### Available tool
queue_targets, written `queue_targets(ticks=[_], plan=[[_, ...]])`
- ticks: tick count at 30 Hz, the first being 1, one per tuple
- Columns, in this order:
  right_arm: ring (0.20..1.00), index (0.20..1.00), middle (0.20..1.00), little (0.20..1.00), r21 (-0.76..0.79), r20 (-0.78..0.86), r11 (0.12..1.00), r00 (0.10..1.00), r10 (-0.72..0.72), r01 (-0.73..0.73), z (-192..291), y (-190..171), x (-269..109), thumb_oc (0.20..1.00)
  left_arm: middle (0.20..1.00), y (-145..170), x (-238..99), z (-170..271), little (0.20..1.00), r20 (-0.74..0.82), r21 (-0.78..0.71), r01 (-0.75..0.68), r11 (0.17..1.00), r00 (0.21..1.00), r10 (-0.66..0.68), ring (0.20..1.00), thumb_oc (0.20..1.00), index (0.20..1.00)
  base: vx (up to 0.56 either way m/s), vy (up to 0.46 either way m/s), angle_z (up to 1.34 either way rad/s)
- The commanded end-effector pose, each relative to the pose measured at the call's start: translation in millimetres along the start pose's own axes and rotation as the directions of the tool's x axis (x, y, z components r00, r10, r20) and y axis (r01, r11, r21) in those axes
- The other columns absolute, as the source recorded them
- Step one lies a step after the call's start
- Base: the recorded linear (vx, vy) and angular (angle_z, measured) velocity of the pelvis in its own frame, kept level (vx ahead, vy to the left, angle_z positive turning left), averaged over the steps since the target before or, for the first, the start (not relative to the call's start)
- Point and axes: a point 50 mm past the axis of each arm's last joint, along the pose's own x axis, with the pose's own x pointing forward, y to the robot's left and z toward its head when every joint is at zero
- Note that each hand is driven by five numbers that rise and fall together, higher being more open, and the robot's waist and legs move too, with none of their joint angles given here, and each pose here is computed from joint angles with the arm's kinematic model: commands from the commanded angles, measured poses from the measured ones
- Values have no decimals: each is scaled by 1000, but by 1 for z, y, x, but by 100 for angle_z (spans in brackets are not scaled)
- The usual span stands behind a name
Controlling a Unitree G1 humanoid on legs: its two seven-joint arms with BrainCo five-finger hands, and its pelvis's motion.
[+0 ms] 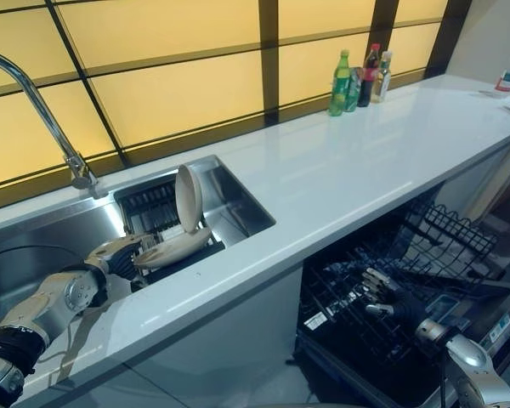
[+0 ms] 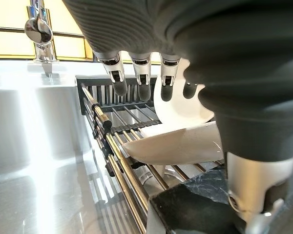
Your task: Pick up plates and place into dishwasher.
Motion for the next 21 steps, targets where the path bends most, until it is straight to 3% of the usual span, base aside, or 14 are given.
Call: queue_targets(ticks=[1, 3, 8, 10, 11, 13, 14, 21], plan=[[1000, 1000, 1000, 1000, -67, 107, 997, 994, 36, -29, 28, -3, 21, 1000, 1000, 20, 11, -13, 1000, -114, -19, -67, 998, 991, 65, 1000, 1000, 1000, 0, 47, -2], [1000, 1000, 1000, 1000, -70, 105, 997, 994, 37, -30, 27, -2, 21, 1000, 1000, 17, 14, -14, 1000, -132, -72, -53, 996, 990, 44, 1000, 1000, 1000, 5, 39, -5], [1000, 1000, 1000, 1000, -81, 100, 996, 994, 32, -24, 29, -3, 21, 1000, 711, 12, 17, -15, 711, -153, -138, -37, 990, 988, 16, 711, 711, 711, -8, 26, -9], [1000, 1000, 1000, 1000, -85, 102, 996, 994, 31, -22, 30, -4, 22, 1000, 529, 9, 20, -14, 529, -153, -162, -24, 986, 988, -1, 529, 529, 529, -16, 20, -11], [1000, 1000, 1000, 1000, -86, 104, 996, 994, 30, -21, 30, -4, 22, 1000, 482, 9, 20, -14, 482, -147, -168, -16, 986, 989, -9, 482, 482, 482, -12, 17, -9], [1000, 1000, 1000, 1000, -88, 109, 996, 994, 27, -18, 31, -4, 22, 1000, 228, 8, 21, -12, 228, -134, -183, -8, 983, 991, -17, 228, 228, 228, -5, 6, -7], [1000, 1000, 1000, 1000, -88, 111, 996, 994, 26, -16, 31, -3, 23, 1000, 200, 8, 23, -10, 200, -125, -192, -5, 981, 992, -20, 200, 200, 200, -5, 1, -12], [1000, 1000, 1000, 1000, -90, 116, 996, 993, 29, -19, 31, -3, 24, 1000, 200, 13, 26, -4, 200, -82, -218, 11, 976, 996, -29, 200, 200, 200, -4, -3, -9]])
